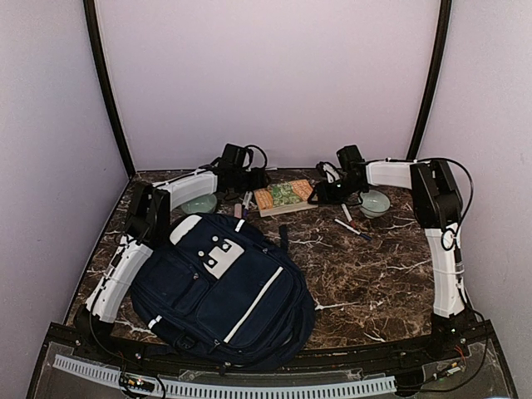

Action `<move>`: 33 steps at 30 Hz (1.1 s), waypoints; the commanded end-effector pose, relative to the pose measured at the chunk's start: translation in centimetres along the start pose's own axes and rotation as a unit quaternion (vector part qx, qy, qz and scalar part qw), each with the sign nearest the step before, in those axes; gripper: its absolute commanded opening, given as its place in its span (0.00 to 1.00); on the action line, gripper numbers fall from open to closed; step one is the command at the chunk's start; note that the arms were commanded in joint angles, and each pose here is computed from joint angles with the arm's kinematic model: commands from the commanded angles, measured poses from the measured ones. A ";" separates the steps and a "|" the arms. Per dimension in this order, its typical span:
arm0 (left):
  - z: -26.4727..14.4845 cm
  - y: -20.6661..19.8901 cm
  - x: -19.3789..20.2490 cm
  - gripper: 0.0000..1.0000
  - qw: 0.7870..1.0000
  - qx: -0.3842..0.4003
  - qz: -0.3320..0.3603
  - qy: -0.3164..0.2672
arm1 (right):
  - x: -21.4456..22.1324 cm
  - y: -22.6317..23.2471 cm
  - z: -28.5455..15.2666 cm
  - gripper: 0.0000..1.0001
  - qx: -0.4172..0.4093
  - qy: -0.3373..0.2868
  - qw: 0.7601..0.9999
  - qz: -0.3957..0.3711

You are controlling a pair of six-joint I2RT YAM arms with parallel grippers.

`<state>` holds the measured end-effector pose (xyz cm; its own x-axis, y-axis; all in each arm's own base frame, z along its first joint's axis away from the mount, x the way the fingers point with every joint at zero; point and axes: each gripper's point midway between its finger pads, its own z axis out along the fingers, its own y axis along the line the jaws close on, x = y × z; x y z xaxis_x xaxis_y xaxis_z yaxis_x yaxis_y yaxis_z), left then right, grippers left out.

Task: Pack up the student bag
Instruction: Rotate the book at the center of the board.

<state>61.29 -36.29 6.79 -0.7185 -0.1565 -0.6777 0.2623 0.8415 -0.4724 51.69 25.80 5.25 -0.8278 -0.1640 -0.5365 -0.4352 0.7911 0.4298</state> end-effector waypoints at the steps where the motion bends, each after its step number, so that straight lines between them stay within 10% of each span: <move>1: 0.7 -1.3 0.5 0.69 0.998 0.059 0.021 0.016 | 0.2 -0.1 0.3 0.52 -0.011 -0.005 1.000 0.007; 33: -8.6 -14.5 16.8 0.45 0.955 0.154 0.110 0.227 | 1.9 0.0 -1.8 0.51 -0.114 0.019 0.993 0.020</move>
<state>45.19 -44.07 3.89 -0.8224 0.2478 -0.5121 0.5159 0.7044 -0.4875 51.39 22.80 4.97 -0.8556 -0.1202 -0.5035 -0.4251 0.7183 0.5507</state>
